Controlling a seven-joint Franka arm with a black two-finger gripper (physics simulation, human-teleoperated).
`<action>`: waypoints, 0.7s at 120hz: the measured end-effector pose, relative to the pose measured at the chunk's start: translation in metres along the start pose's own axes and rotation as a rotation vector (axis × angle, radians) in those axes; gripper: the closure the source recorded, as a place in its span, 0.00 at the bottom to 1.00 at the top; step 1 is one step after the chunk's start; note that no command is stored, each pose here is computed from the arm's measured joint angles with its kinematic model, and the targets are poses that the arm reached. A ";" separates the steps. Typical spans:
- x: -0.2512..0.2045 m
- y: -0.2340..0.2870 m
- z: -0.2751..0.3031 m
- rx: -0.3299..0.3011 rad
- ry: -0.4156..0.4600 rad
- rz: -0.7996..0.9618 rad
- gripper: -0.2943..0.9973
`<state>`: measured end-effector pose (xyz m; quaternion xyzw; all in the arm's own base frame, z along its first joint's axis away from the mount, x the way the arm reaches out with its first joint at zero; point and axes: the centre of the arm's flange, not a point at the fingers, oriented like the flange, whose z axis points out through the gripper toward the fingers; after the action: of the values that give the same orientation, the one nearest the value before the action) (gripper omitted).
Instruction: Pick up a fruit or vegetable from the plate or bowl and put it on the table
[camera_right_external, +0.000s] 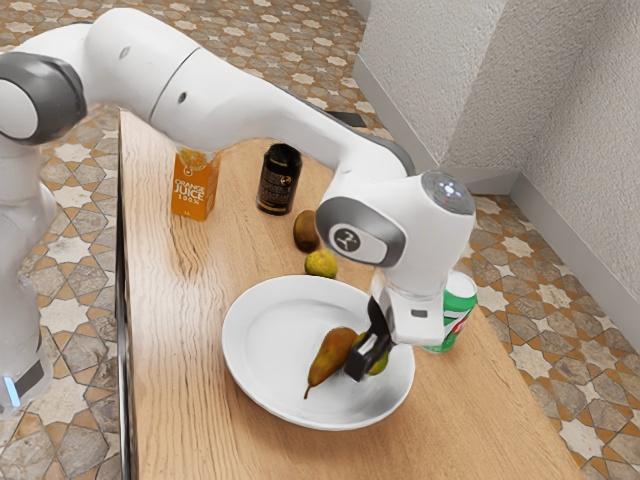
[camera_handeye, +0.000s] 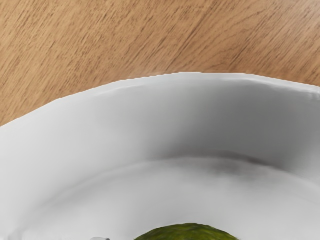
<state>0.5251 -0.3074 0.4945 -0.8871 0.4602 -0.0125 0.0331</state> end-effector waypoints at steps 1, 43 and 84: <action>0.002 0.001 -0.003 0.002 0.005 0.003 0.58; 0.121 0.052 -0.022 -0.019 0.101 0.151 0.58; 0.137 0.052 -0.014 0.002 0.086 0.176 0.35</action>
<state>0.5609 -0.4496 0.5036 -0.8418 0.5374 -0.0483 0.0153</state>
